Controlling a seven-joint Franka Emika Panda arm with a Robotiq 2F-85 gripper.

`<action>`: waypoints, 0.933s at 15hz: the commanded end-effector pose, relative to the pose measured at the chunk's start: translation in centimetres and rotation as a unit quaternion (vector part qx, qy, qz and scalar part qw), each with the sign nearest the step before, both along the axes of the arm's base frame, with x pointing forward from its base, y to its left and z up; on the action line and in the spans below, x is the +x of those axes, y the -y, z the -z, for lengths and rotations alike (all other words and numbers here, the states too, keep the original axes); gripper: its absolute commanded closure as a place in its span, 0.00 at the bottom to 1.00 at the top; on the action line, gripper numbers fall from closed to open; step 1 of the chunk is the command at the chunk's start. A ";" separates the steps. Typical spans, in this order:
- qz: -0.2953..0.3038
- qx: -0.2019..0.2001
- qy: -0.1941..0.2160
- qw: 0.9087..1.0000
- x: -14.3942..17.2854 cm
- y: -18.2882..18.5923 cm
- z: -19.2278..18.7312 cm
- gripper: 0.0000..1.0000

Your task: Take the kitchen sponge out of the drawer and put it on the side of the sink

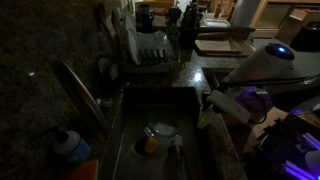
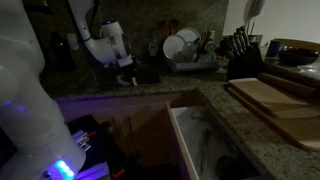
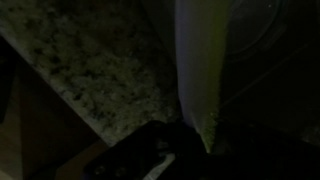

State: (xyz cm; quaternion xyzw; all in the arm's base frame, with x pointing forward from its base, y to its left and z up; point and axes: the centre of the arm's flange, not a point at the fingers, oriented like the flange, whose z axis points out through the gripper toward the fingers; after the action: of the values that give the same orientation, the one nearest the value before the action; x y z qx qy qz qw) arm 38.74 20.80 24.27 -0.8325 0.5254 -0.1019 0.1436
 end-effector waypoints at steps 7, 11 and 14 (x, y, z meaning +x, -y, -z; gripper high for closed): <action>0.043 -0.184 -0.100 0.977 -3.0 1.5 -8.0 0.97; -0.016 -0.133 -0.029 0.991 -0.1 1.1 -6.0 0.97; -0.045 -0.106 0.029 0.993 1.9 0.8 -3.2 0.97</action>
State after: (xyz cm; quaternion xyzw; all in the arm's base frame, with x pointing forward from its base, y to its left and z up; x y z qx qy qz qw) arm 38.53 20.18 31.72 -0.8529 0.4922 -0.1709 0.0327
